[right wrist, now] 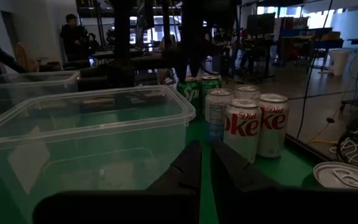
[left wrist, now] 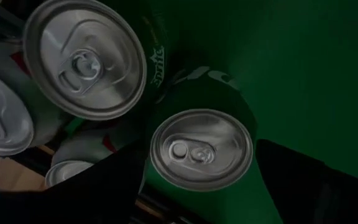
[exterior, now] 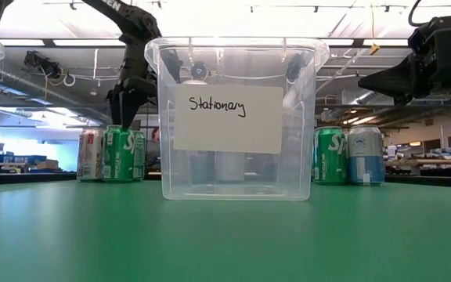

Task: Sort soda cans
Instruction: Put the green soda can into the top bin

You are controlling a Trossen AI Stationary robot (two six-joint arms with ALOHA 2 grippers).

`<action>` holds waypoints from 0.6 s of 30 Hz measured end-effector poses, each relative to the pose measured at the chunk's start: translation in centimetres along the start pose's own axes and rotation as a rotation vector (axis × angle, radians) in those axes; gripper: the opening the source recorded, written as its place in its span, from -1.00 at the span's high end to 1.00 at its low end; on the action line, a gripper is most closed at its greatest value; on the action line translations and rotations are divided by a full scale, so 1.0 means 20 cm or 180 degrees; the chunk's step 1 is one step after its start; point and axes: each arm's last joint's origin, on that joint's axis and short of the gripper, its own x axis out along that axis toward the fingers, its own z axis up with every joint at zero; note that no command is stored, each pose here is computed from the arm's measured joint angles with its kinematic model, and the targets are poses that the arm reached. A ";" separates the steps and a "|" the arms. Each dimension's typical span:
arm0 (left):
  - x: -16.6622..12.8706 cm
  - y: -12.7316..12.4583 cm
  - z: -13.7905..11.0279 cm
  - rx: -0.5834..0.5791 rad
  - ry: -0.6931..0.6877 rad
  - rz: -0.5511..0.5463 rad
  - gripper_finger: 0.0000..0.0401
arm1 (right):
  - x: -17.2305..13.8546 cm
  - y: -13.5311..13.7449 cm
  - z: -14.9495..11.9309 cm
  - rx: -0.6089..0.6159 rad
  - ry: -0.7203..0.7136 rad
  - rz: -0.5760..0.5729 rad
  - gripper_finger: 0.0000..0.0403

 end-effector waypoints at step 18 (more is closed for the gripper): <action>0.04 -0.01 0.03 -0.0024 0.0096 0.0059 -0.43 | 0.00 0.00 0.00 0.0000 -0.0003 0.0000 0.89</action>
